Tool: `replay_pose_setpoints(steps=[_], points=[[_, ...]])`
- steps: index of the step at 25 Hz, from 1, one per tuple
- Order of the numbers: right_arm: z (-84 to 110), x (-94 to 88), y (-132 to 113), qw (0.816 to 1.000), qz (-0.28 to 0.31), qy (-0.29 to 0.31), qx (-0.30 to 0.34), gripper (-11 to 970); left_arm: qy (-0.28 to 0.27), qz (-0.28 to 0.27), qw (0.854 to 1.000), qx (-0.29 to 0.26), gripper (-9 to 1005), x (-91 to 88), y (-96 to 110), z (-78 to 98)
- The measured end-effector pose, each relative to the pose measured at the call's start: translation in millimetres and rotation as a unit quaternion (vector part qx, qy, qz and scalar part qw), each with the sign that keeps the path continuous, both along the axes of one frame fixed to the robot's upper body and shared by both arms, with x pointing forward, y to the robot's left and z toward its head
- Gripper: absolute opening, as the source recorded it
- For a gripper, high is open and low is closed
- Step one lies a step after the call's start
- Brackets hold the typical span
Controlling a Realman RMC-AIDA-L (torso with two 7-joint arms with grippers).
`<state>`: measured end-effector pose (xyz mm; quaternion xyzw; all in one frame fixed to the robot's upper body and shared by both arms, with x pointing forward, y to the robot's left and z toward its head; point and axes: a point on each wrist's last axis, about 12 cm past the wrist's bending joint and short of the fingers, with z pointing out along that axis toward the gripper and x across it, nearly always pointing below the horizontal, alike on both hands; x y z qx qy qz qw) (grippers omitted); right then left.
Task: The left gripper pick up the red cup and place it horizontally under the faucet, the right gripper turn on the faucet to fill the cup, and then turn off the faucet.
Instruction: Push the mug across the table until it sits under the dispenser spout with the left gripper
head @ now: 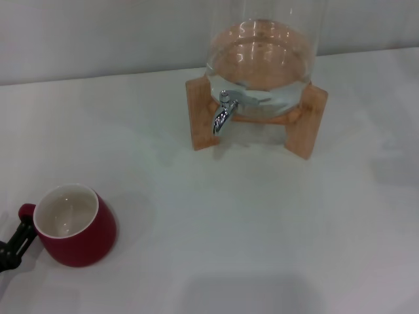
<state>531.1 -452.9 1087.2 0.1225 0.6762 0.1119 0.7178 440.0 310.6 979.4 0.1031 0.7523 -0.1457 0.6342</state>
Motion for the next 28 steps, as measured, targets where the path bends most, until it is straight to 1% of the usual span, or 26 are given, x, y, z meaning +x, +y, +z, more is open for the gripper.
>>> replay_pose_setpoints(steps=[8, 17, 22, 27, 28], points=[[-0.1, -0.4, 0.6, 1.000, 0.000, -0.002, -0.001, 631, -0.001, -0.003, 1.000, 0.000, 738, -0.3, -0.5, 0.3], [-0.4, -1.7, -0.4, 1.000, -0.003, -0.003, -0.001, 631, 0.002, 0.004, 1.000, -0.016, 541, -0.6, 0.7, 0.8], [-1.2, -2.9, -0.7, 1.000, -0.004, -0.002, 0.000, 631, 0.002, 0.004, 1.000, -0.016, 305, -0.5, 1.1, 0.8], [-1.8, -3.8, -0.7, 1.000, -0.004, -0.001, 0.000, 630, 0.004, 0.000, 1.000, -0.014, 156, -0.4, 0.4, 0.5], [-1.8, -3.9, -0.7, 1.000, -0.004, -0.001, 0.000, 630, 0.004, 0.000, 1.000, -0.014, 156, -0.4, 0.4, 0.5]])
